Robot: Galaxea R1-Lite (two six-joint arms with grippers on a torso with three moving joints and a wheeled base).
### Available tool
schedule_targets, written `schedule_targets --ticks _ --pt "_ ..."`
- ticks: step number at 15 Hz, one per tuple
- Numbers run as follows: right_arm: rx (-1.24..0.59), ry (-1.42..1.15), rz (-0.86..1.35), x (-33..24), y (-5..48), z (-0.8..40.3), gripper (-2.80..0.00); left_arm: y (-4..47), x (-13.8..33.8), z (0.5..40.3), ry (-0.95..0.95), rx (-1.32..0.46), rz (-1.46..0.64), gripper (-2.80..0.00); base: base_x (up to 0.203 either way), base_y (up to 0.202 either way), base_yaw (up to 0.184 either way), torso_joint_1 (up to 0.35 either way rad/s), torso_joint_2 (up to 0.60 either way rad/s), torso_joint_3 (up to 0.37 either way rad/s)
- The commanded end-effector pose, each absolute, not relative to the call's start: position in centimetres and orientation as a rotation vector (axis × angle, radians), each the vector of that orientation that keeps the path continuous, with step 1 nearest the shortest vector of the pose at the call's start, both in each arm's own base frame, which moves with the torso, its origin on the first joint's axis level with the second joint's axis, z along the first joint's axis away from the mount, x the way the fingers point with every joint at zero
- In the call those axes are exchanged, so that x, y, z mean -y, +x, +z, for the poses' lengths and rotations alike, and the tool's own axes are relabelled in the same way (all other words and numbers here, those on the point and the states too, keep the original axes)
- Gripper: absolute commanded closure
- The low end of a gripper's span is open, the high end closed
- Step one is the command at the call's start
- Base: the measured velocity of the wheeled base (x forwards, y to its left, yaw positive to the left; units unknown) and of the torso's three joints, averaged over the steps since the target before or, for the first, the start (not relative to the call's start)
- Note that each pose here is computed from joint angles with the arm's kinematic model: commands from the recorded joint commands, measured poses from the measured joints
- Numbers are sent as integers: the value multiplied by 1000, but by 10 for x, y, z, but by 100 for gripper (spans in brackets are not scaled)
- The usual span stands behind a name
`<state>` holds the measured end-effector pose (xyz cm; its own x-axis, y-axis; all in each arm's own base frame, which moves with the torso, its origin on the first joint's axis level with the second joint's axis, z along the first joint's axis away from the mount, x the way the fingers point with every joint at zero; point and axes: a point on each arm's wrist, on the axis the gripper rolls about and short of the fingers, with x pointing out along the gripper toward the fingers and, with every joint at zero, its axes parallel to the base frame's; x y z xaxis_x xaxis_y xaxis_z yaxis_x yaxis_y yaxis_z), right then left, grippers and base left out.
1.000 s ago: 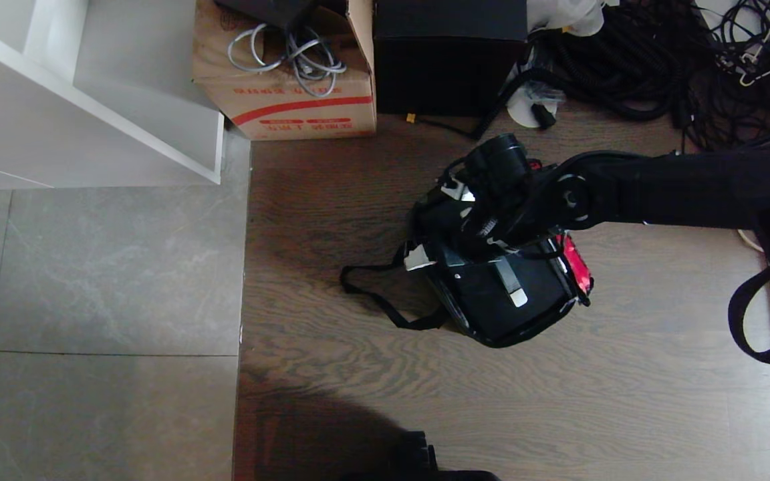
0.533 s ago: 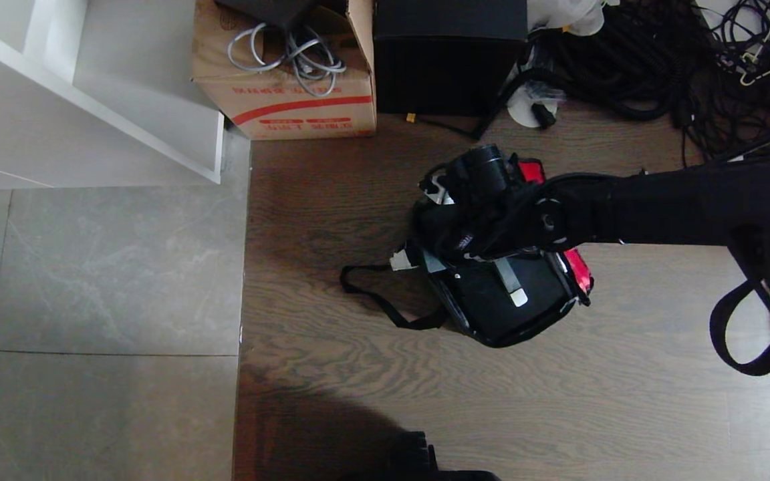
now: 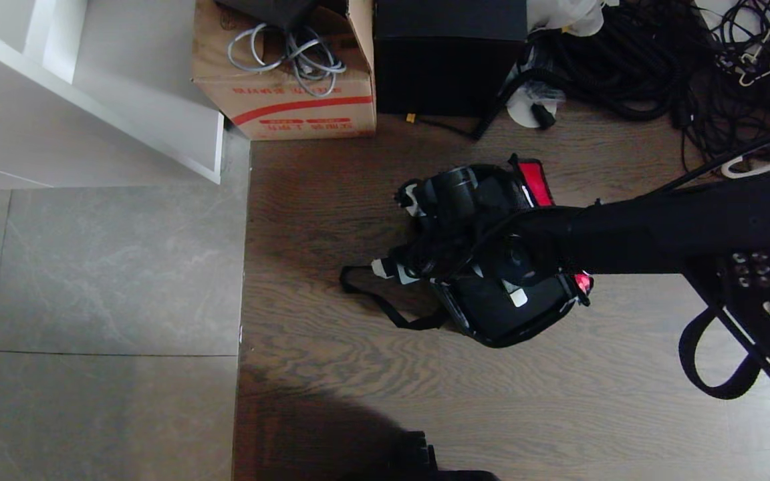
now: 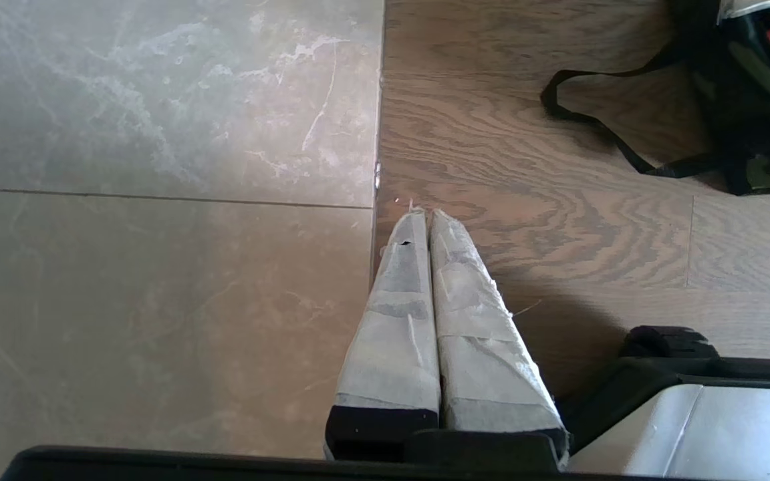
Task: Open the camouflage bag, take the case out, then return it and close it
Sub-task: Close the top of the storage box
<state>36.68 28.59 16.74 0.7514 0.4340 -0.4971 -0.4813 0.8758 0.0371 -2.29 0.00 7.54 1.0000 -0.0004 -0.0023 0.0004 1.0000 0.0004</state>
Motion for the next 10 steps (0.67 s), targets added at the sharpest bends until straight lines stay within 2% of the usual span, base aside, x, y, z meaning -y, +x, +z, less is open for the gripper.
schedule_targets --ticks 1,5,10 --pt "-549 -111 498 -290 371 151 -280 -23 0 76 0 -2 0 0 0 0 0 0 0 0" --pt "-548 -143 426 -293 377 138 -280 -23 0 75 0 -3 0 0 0 0 0 0 0 0" --pt "-519 -135 411 -297 384 140 -280 -23 0 75 0 -2 0 0 0 0 0 0 0 0"
